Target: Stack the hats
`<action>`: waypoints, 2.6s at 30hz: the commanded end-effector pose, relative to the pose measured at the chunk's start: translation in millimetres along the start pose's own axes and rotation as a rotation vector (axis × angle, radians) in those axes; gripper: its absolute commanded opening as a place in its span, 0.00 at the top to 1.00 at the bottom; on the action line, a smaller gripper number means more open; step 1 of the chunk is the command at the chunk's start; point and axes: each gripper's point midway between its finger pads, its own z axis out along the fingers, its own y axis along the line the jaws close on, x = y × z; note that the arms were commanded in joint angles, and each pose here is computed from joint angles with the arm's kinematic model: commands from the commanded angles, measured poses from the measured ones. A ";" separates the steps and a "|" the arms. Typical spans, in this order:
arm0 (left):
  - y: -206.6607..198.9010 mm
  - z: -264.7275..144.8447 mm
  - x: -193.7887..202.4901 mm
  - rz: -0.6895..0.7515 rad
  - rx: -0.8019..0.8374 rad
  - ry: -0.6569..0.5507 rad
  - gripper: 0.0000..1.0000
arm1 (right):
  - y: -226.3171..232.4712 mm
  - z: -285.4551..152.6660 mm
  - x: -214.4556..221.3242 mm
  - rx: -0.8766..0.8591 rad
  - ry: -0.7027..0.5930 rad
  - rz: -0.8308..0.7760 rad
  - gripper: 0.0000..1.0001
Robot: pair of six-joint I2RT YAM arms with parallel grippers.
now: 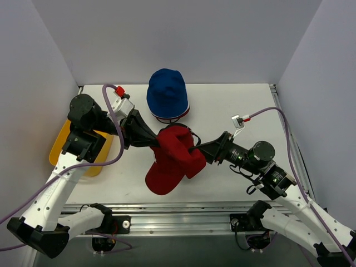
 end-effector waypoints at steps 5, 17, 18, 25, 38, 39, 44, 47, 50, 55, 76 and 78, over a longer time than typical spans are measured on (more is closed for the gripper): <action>-0.5 4.5 -3.5 0.075 0.036 -0.003 0.98 | 22.0 4.3 1.1 -0.107 0.018 -0.034 0.43; 8.6 3.8 3.2 0.052 0.024 0.010 0.98 | 4.6 16.0 -25.5 0.028 -0.077 -0.105 0.97; 11.7 2.6 2.7 0.055 0.014 0.012 0.98 | 6.2 16.8 -31.6 0.044 -0.086 -0.135 1.00; 54.5 -16.8 27.3 0.023 -0.202 0.102 0.98 | 14.2 23.3 -81.1 0.144 -0.221 -0.281 1.00; 85.9 -51.4 59.2 0.058 -0.554 0.237 0.75 | 4.3 83.2 -89.3 0.153 -0.126 -0.375 1.00; 84.9 -52.9 59.7 0.064 -0.565 0.237 0.70 | 4.4 85.1 -87.8 0.146 -0.120 -0.369 1.00; 72.2 -56.1 49.8 0.110 -0.602 0.195 0.58 | 11.9 83.1 -84.2 0.112 -0.119 -0.341 1.00; 67.4 -57.4 43.8 0.129 -0.616 0.180 0.50 | 15.9 80.9 -83.8 0.104 -0.125 -0.328 1.00; 72.3 -62.6 45.0 0.126 -0.663 0.182 0.43 | 11.5 81.6 -81.4 0.120 -0.128 -0.314 1.00; 93.9 -76.8 60.3 0.081 -0.775 0.219 0.43 | -10.7 89.6 -64.7 0.149 -0.096 -0.291 1.00; 139.8 -120.8 72.4 -0.051 -1.056 0.217 0.22 | -38.8 97.3 -43.5 0.234 -0.067 -0.262 1.00; 141.6 -123.1 75.1 -0.071 -1.073 0.221 0.19 | -41.9 95.9 -44.9 0.248 -0.079 -0.264 1.00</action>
